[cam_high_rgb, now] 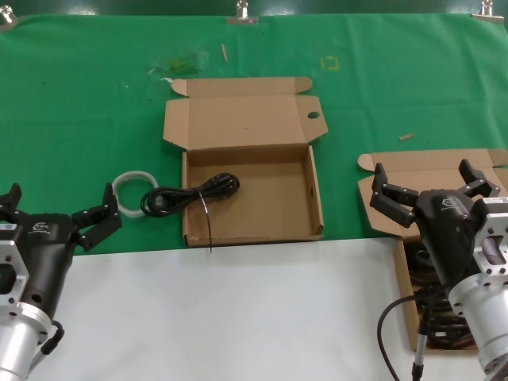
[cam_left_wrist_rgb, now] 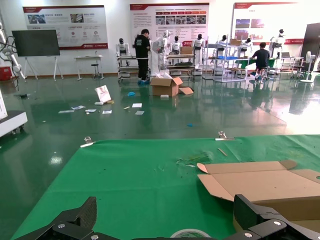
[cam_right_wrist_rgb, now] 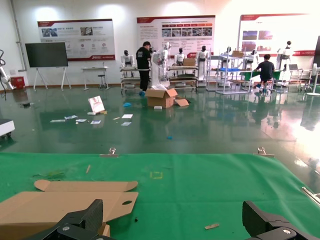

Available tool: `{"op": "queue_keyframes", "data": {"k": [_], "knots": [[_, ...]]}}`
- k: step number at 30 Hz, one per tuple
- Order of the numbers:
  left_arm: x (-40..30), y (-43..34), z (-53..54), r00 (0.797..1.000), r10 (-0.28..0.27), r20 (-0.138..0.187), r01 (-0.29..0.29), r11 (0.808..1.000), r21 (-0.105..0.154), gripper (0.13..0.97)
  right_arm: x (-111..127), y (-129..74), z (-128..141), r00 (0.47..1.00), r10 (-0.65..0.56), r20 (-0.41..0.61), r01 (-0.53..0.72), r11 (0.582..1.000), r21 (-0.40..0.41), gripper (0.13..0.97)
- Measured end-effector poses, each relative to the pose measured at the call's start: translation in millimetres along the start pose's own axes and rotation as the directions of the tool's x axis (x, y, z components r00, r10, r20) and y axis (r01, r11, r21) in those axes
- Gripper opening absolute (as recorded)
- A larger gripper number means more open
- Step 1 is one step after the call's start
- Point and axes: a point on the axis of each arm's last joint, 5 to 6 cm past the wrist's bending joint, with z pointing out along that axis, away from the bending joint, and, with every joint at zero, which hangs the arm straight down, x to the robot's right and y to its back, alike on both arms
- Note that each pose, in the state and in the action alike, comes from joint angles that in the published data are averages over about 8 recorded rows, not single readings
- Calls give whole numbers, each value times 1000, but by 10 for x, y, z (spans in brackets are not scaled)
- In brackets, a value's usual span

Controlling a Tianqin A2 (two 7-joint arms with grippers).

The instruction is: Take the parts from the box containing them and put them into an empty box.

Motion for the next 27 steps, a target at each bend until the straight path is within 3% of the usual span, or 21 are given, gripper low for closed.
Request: {"op": "queue_keyframes", "data": {"k": [27], "knots": [[0, 0, 0, 1000, 0, 0, 0, 1000, 0, 966, 0, 0, 0, 1000, 0, 0, 0, 1000, 0, 966]]}}
